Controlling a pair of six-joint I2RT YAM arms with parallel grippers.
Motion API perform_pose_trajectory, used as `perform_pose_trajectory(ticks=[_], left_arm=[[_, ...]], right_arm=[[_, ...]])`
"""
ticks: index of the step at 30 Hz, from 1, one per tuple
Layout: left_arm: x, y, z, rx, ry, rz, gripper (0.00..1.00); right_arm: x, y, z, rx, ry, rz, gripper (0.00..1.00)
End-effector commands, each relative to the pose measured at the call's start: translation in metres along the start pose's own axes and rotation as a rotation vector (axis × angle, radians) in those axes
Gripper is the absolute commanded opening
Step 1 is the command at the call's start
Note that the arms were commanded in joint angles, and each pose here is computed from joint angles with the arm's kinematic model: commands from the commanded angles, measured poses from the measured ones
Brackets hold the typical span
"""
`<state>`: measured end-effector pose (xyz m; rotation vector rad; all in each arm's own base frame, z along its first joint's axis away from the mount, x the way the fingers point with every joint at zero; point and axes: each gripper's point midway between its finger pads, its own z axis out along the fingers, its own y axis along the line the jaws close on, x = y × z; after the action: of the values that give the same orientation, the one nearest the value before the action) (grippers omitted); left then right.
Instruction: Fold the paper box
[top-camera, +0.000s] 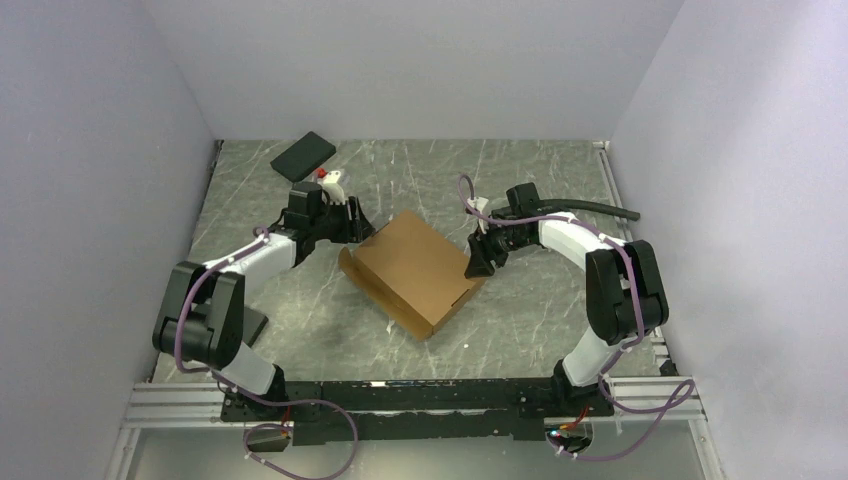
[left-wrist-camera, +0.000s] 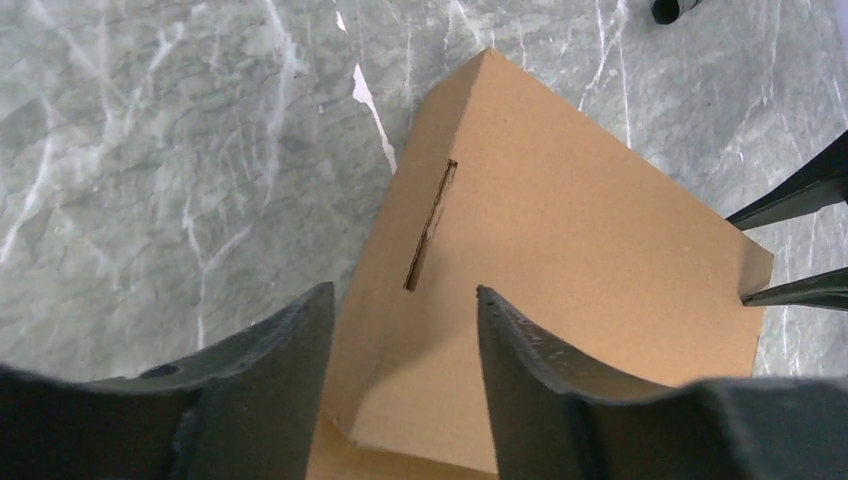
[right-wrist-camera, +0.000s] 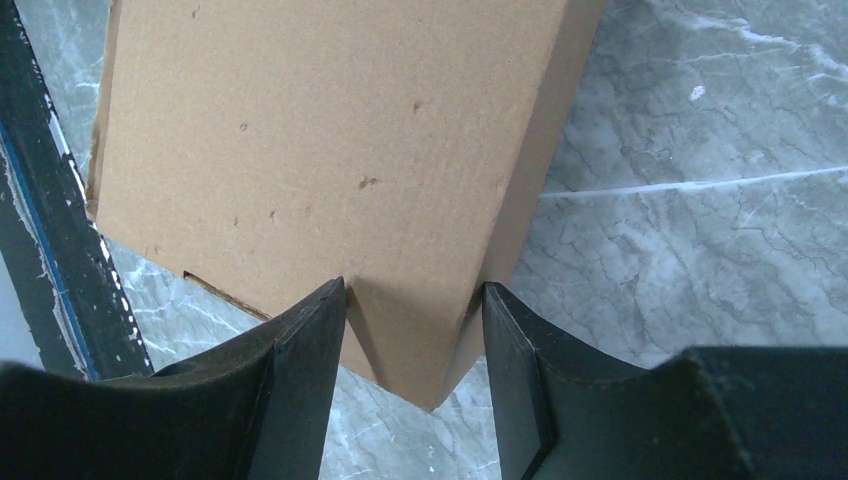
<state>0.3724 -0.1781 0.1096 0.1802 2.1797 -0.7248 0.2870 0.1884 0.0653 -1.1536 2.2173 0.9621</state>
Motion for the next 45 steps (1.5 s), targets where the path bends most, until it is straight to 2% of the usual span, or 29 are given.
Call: perform_pose_trajectory(ticks=[1,9,21,29,32,36,40,45], left_arm=[[-0.009,-0.015,0.011,0.096,0.031,0.027,0.54],[0.037,-0.014,0.006,0.093,0.087,-0.079,0.42],[0.072,-0.07,-0.014,0.149,0.103,-0.115,0.41],[0.079,-0.108,-0.024,0.157,0.096,-0.13,0.44],[0.061,-0.1,-0.04,0.072,0.026,-0.123,0.47],[0.043,-0.086,-0.078,-0.022,-0.087,-0.117,0.55],[0.065,-0.075,-0.102,-0.046,-0.091,-0.175,0.6],[0.099,-0.059,-0.106,-0.054,-0.076,-0.239,0.6]], right_arm=[[0.014,0.001,0.003,-0.01,0.066,0.001,0.55],[0.006,-0.002,-0.003,0.016,0.057,0.005,0.67],[-0.015,-0.003,-0.028,0.047,-0.054,0.023,0.89],[-0.018,-0.004,-0.034,0.054,-0.081,0.024,0.91],[-0.019,-0.004,-0.035,0.055,-0.089,0.026,0.91],[-0.019,-0.004,-0.037,0.055,-0.096,0.025,0.91],[-0.02,-0.003,-0.036,0.049,-0.1,0.026,0.9],[-0.019,-0.003,-0.033,0.041,-0.099,0.034,0.9]])
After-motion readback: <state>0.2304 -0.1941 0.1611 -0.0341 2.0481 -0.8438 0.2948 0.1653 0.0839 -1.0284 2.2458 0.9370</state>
